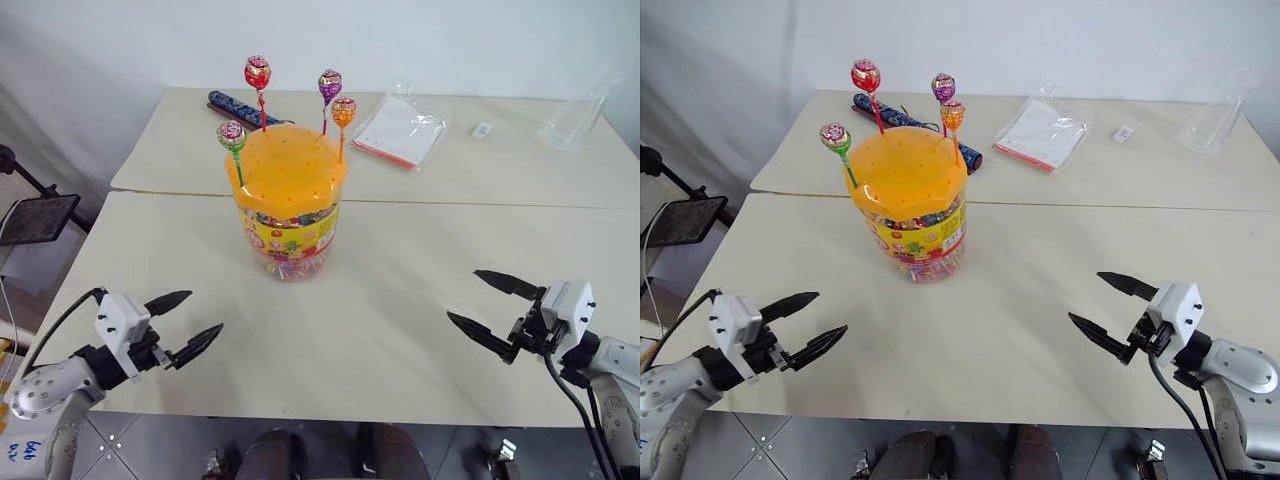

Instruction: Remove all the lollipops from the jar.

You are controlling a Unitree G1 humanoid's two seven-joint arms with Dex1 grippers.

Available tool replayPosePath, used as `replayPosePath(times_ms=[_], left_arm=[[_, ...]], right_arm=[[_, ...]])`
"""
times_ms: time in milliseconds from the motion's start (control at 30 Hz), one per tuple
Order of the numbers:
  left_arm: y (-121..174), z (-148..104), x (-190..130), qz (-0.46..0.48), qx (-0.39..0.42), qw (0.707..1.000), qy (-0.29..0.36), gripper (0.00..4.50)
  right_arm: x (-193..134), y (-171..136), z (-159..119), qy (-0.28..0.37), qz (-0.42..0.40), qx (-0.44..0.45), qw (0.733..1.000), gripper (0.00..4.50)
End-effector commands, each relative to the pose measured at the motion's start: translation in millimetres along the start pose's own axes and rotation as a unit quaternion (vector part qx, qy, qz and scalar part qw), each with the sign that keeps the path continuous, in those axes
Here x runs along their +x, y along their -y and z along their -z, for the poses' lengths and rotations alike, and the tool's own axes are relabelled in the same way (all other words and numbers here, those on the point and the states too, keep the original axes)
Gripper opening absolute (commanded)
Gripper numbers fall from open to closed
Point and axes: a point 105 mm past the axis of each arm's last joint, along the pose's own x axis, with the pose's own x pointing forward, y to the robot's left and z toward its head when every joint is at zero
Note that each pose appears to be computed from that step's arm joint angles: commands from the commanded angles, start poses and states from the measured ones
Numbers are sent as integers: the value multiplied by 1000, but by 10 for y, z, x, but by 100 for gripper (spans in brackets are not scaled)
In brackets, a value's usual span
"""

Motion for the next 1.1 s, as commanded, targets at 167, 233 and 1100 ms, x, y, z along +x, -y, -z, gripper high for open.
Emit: replayPosePath(times_ms=[167,233,1100], left_arm=[[-216,-407,-150,-5,-55,995,81,449],[-274,-701,-154,23,-99,984,144,449],[-67,-1789,934,241,-63,922,296,193]], right_arm=[[82,31,-400,100,-2,38,994,450],[125,-17,-697,176,-5,57,983,450],[315,-394,-1280,280,-22,20,960,450]])
